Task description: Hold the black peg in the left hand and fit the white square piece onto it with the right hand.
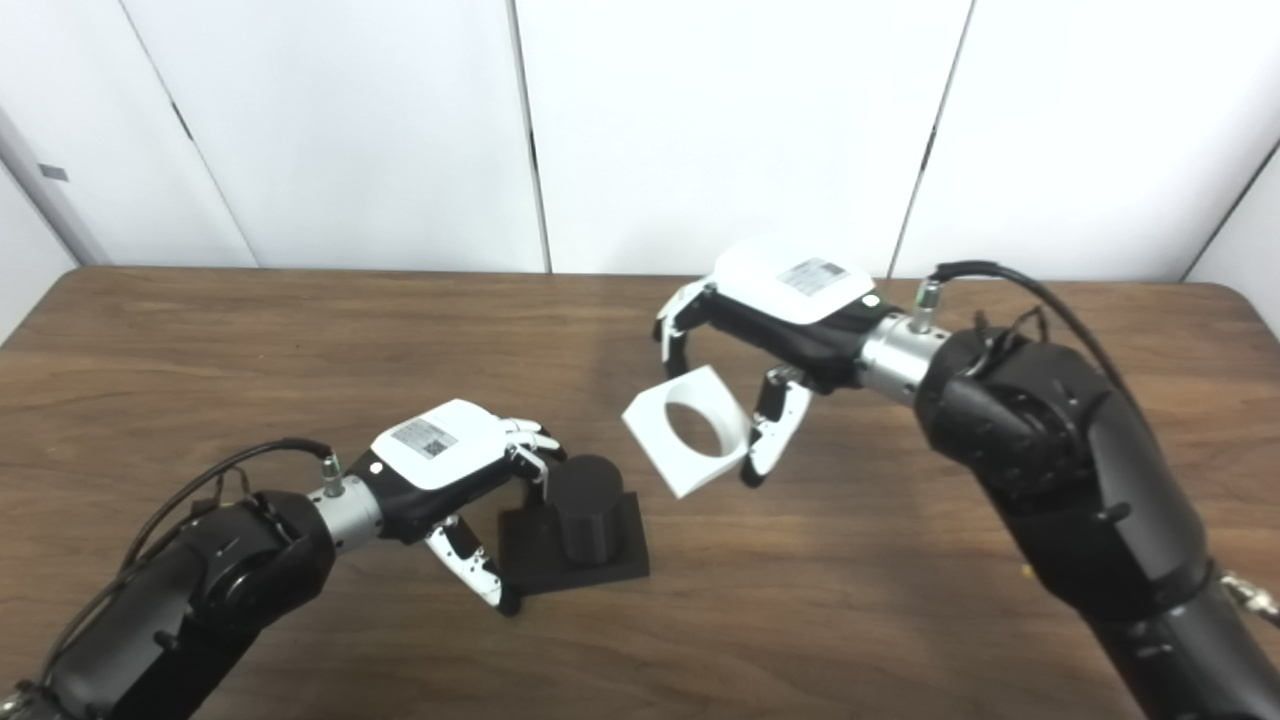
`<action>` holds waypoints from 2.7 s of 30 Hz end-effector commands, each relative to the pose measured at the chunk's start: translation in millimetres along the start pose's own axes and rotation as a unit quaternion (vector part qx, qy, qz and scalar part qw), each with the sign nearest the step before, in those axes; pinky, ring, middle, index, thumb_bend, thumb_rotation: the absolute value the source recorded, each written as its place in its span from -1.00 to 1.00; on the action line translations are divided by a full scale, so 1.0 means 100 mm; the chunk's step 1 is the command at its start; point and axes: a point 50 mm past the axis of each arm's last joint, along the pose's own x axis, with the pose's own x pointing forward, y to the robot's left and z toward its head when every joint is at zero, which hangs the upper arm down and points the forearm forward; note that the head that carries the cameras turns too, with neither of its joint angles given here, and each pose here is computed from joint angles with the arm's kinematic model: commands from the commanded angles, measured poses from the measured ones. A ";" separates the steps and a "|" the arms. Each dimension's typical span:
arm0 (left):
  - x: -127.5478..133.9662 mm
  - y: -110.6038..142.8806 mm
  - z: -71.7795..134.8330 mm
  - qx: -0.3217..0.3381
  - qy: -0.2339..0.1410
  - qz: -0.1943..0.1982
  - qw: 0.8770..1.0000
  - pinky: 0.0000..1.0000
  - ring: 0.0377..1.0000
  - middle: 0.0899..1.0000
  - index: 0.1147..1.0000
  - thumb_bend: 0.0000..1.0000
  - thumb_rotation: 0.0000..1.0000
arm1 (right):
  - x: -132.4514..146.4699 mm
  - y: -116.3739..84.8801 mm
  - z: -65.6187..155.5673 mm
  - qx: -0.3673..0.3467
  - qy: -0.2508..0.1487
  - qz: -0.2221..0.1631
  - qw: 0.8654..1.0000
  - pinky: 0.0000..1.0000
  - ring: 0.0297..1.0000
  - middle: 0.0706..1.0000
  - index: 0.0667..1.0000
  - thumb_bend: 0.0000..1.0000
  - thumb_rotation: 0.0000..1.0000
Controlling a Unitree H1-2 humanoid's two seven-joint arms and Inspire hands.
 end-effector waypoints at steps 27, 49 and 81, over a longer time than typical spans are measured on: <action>0.15 -0.19 0.15 0.001 -0.006 -0.044 0.999 0.66 0.83 0.72 -0.15 0.04 -0.84 | 0.33 0.01 0.23 0.010 -0.045 -0.002 0.999 0.30 0.51 0.47 -0.12 0.04 -0.73; 0.17 -0.20 0.19 0.000 -0.009 -0.048 0.999 0.67 0.85 0.74 -0.15 0.04 -0.83 | 0.45 0.20 0.23 0.027 -0.045 0.005 0.999 0.28 0.50 0.47 -0.12 0.04 -0.73; 0.18 -0.18 0.20 0.003 -0.010 -0.050 0.999 0.66 0.84 0.72 -0.15 0.04 -0.84 | 0.53 0.23 0.24 0.027 -0.040 0.060 0.997 0.20 0.53 0.53 0.23 0.53 -0.48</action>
